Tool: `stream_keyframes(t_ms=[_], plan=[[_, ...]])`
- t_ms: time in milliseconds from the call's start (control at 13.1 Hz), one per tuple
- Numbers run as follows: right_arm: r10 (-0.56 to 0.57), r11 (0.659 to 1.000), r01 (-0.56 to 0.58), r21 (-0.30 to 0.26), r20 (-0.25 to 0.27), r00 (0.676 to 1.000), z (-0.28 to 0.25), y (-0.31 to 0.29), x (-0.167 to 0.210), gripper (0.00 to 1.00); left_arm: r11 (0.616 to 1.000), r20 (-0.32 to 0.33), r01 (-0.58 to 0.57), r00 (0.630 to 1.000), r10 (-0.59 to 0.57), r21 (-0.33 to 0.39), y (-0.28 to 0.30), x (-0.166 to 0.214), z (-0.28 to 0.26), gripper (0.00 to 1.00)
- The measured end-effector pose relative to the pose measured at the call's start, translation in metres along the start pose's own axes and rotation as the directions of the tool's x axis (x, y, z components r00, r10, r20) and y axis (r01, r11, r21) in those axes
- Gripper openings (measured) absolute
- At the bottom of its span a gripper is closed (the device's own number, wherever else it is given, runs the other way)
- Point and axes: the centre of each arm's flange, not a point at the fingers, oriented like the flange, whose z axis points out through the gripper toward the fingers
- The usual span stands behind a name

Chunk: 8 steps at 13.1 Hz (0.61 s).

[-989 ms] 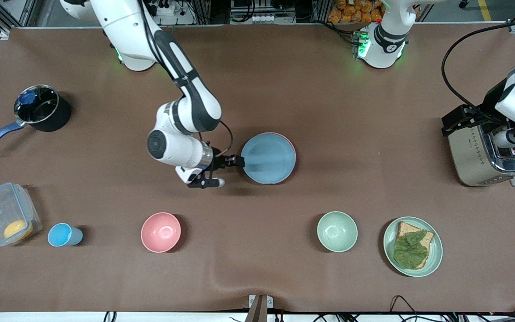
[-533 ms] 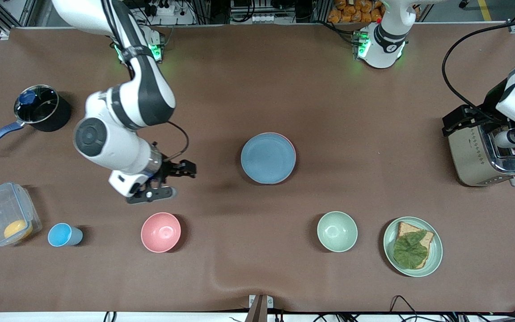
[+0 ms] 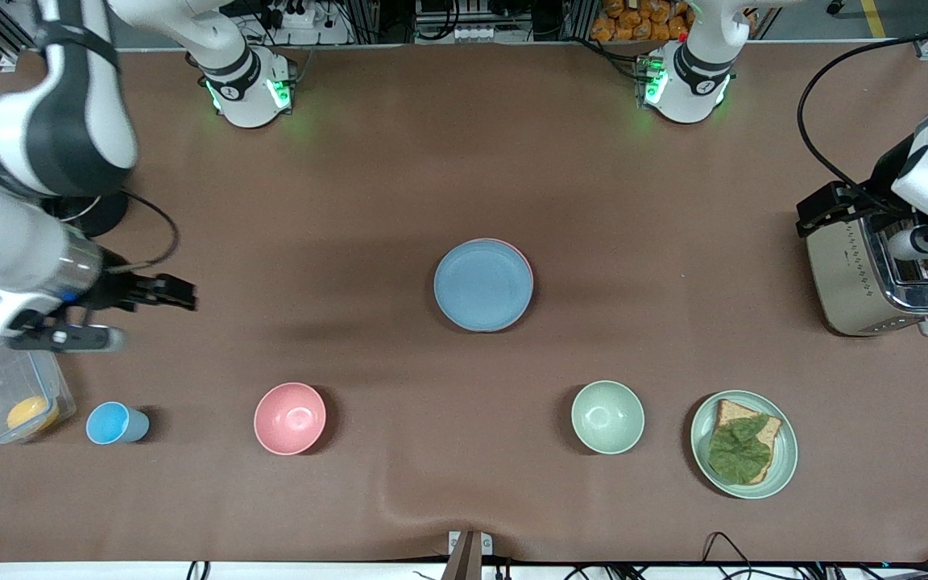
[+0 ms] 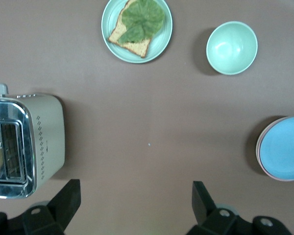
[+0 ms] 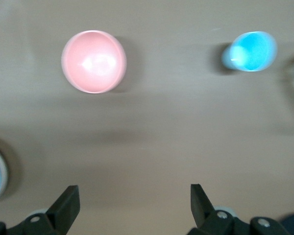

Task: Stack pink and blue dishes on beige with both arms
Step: 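Open the right gripper and withdraw it toward the saucepan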

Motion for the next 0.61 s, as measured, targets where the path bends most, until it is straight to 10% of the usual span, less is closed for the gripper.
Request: stream_keyframes(t_ms=[304, 609], plan=[[0.014, 0.999, -0.019, -0.050, -0.109, 0.994, -0.083, 0.040, -0.040, 1.00, 0.999, 0.004, -0.044, 0.999, 0.044, 0.006, 0.000, -0.015, -0.011, 1.00], [0.064, 0.998, -0.065, -0.015, -0.092, 0.994, -0.086, 0.065, -0.071, 1.00, 0.999, 0.009, -0.042, 0.999, 0.042, 0.009, -0.002, -0.020, -0.010, 1.00]])
